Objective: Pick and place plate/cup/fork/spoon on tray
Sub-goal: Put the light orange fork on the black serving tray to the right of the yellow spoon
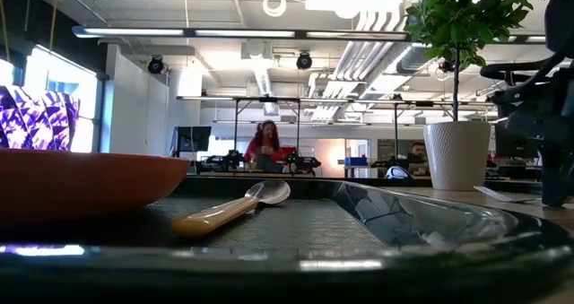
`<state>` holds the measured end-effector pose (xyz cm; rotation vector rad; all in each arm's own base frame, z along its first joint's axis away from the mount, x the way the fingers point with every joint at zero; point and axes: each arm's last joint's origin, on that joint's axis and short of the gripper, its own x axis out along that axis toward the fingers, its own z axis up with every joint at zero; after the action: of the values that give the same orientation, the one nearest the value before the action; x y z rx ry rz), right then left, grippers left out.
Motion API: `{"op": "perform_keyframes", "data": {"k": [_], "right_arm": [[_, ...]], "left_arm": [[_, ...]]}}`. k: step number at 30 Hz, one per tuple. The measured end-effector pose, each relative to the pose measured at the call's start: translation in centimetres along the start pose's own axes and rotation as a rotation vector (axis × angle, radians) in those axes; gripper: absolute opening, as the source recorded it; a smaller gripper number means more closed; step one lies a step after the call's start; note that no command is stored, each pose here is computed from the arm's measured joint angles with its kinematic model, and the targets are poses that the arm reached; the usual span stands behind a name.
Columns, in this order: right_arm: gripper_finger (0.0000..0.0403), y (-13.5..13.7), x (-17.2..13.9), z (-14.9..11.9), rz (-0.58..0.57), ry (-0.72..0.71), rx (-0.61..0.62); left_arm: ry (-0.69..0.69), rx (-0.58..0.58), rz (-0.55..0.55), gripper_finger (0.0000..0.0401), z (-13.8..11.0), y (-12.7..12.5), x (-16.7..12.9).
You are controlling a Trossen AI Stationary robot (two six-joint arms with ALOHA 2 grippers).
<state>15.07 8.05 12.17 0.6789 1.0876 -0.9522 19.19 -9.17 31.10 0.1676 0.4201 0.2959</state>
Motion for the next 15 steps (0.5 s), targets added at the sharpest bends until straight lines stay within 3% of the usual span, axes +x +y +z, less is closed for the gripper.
{"op": "perform_keyframes", "data": {"k": [5,8,15], "right_arm": [[0.0019,0.4,-0.6,-0.2,0.03,-0.043,-0.026],[0.0018,1.5,-1.3,0.1,0.11,-0.135,-0.011],[0.0017,4.1,-2.0,1.0,0.338,-0.325,-0.004]], "left_arm": [[0.022,-0.08,0.112,0.0074,-0.7,1.9,-1.4],[0.047,-0.116,0.143,0.0074,-1.1,2.4,-1.7],[0.101,-0.114,0.164,0.0074,-2.6,0.7,0.1]]}}
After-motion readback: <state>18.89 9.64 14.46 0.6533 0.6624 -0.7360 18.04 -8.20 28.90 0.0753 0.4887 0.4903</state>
